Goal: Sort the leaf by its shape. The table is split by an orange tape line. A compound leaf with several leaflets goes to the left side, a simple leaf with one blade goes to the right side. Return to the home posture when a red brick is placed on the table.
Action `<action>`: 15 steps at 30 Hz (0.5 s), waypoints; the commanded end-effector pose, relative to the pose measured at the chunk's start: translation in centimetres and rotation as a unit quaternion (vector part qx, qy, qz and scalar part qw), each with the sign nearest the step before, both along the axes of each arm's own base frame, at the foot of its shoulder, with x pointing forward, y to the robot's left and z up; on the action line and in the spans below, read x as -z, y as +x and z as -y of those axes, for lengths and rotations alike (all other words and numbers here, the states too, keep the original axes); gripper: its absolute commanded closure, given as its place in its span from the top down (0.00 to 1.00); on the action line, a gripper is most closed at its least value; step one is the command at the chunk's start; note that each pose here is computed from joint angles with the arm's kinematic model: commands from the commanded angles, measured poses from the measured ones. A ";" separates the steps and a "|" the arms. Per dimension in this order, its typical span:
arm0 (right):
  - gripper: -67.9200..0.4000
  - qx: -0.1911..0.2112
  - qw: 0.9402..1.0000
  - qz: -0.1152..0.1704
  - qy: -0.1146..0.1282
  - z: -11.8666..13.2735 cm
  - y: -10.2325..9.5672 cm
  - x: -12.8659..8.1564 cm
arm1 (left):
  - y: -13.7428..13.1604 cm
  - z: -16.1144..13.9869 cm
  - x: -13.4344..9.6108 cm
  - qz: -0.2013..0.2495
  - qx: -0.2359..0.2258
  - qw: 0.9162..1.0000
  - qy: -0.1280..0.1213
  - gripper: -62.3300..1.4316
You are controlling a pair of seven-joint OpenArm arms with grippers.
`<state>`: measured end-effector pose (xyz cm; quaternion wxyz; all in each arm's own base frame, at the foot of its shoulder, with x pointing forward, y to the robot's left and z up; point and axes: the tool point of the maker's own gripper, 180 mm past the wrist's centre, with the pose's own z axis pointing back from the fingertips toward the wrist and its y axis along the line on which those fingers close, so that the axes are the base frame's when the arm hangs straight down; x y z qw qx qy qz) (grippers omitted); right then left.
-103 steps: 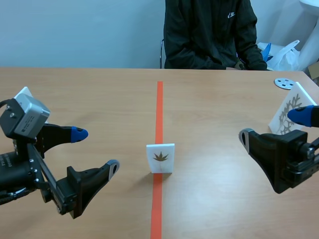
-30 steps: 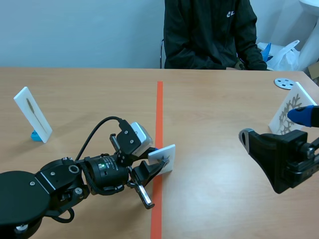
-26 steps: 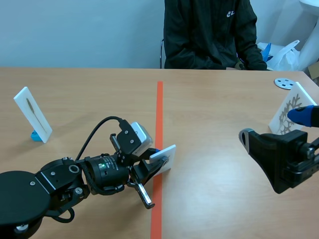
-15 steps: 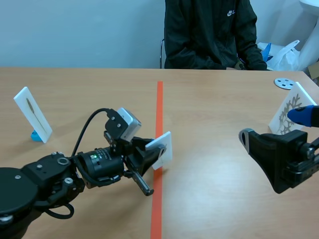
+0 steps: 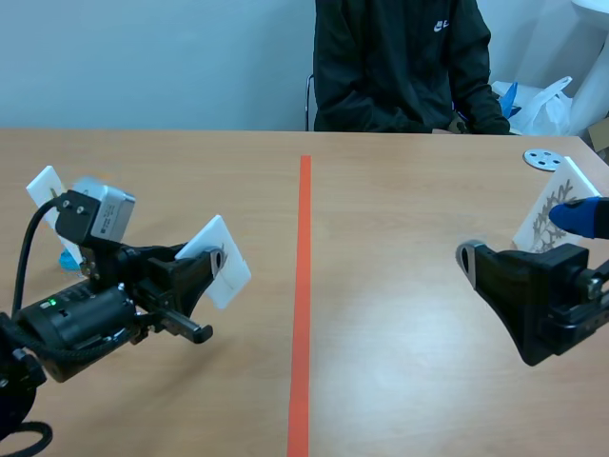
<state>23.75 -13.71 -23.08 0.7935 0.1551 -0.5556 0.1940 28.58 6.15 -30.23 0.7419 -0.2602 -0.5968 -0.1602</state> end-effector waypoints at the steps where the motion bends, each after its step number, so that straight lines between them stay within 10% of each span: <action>1: 1.00 -0.003 1.000 0.015 -0.001 0.1 0.5 -0.8 | 0.2 -0.2 -1.4 0.019 -0.010 1.000 -0.010 0.09; 15: 1.00 -0.003 1.000 0.014 -0.002 0.1 0.4 -0.7 | 1.1 -12.6 0.6 -0.007 -0.234 0.971 0.053 0.09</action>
